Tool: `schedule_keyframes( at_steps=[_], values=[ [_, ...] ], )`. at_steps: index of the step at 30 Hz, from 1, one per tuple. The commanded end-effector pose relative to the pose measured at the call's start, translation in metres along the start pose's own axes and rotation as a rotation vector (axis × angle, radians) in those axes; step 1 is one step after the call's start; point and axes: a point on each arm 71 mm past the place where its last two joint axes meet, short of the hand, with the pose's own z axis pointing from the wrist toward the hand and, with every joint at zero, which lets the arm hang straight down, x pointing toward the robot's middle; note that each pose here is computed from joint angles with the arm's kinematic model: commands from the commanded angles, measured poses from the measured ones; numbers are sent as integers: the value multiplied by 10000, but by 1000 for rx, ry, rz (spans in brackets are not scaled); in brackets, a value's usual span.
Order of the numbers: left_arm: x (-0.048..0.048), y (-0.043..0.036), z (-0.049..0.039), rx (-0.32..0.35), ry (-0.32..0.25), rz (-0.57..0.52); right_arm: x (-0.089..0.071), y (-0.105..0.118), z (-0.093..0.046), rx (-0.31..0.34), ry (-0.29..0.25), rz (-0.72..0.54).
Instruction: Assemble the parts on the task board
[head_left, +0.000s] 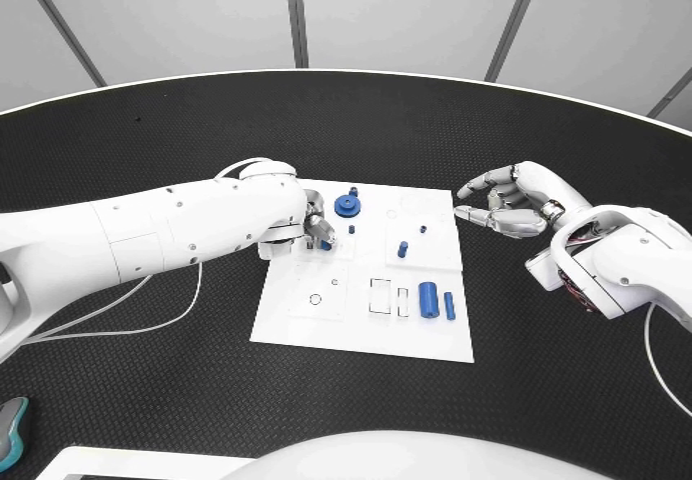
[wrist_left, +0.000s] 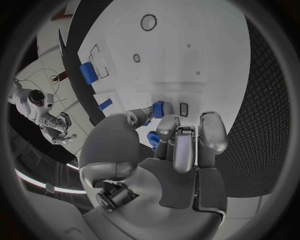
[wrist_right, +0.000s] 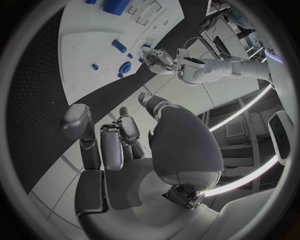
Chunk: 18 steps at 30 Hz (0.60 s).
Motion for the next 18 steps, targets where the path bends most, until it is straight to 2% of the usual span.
schedule_keyframes(
  at_steps=[1, 18],
  values=[
    [-4, 21, 4, -28, 0, 0, 0, 0, 0, 0, 0, 0],
    [-19, 35, 27, -40, 5, 3, -2, -1, -5, 0, 0, 0]
  ],
)
